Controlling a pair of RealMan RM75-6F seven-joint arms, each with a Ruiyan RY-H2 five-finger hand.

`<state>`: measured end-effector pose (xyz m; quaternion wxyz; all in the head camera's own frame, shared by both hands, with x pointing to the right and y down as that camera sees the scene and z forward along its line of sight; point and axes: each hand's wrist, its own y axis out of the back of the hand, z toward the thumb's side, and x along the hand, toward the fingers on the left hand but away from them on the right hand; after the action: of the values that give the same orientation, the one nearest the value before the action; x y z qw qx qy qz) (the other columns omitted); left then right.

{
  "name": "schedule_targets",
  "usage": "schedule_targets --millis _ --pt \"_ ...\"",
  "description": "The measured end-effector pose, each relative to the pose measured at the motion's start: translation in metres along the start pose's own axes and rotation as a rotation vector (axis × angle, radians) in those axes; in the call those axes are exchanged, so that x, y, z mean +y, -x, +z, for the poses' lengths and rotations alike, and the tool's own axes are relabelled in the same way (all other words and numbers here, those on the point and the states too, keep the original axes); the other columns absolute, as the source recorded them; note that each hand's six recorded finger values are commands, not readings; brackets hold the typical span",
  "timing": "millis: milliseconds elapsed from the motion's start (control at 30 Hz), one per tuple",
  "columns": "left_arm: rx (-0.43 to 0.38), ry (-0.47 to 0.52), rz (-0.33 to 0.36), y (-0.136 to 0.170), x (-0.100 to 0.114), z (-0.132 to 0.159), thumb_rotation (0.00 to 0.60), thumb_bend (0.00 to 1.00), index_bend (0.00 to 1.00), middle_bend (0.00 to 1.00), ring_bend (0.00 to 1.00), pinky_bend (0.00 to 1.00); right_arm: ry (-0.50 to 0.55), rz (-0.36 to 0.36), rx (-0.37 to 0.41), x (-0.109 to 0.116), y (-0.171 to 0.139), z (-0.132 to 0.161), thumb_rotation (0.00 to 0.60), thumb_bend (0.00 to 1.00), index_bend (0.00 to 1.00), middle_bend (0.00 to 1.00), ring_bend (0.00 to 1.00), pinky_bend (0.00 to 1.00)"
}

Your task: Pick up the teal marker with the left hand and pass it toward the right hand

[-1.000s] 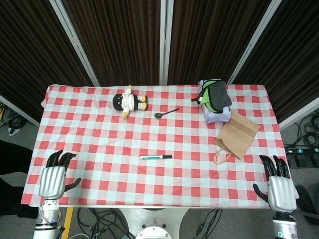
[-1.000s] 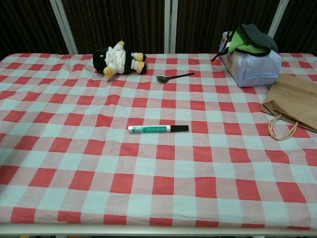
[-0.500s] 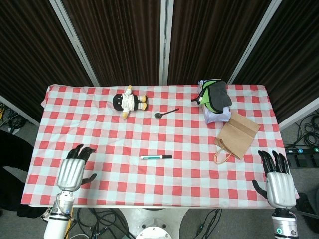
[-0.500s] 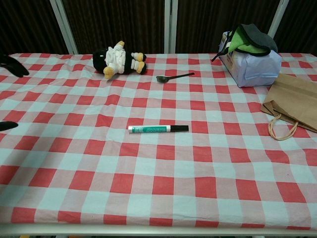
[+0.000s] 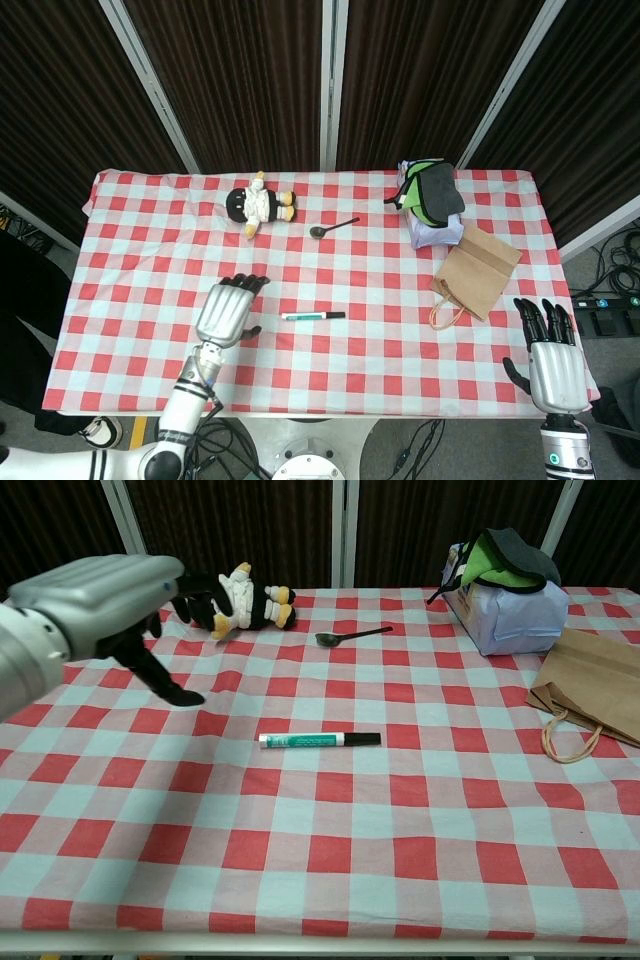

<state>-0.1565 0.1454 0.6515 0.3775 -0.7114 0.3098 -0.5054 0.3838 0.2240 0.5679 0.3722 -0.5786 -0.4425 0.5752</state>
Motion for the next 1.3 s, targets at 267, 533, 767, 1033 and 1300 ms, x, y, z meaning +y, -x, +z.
schedule_targets --millis 267,533,767,1033,1300 --pt "0.005 0.038 -0.116 -0.032 -0.028 0.045 0.6 0.14 0.37 0.45 0.44 0.56 -0.004 0.017 -0.008 -0.004 0.001 -0.005 0.6 0.11 0.08 0.11 0.0 0.0" --pt "0.018 -0.09 -0.203 -0.057 -0.051 0.071 0.6 0.16 0.41 0.47 0.44 0.57 0.001 0.028 -0.011 -0.008 0.001 -0.007 0.6 0.11 0.08 0.11 0.0 0.0" --pt "0.025 -0.176 -0.22 -0.063 -0.065 0.074 0.6 0.16 0.44 0.49 0.44 0.57 0.006 0.04 -0.017 -0.012 0.002 -0.01 0.6 0.11 0.08 0.11 0.0 0.0" --pt "0.048 -0.216 -0.233 -0.068 -0.08 0.066 0.6 0.17 0.46 0.49 0.45 0.57 0.012 0.046 -0.021 -0.015 0.002 -0.012 0.6 0.11 0.08 0.11 0.0 0.0" --pt "0.057 -0.19 -0.232 -0.07 -0.089 0.063 0.6 0.18 0.48 0.49 0.45 0.57 0.014 0.053 -0.024 -0.017 0.003 -0.014 0.6 0.11 0.08 0.11 0.0 0.0"
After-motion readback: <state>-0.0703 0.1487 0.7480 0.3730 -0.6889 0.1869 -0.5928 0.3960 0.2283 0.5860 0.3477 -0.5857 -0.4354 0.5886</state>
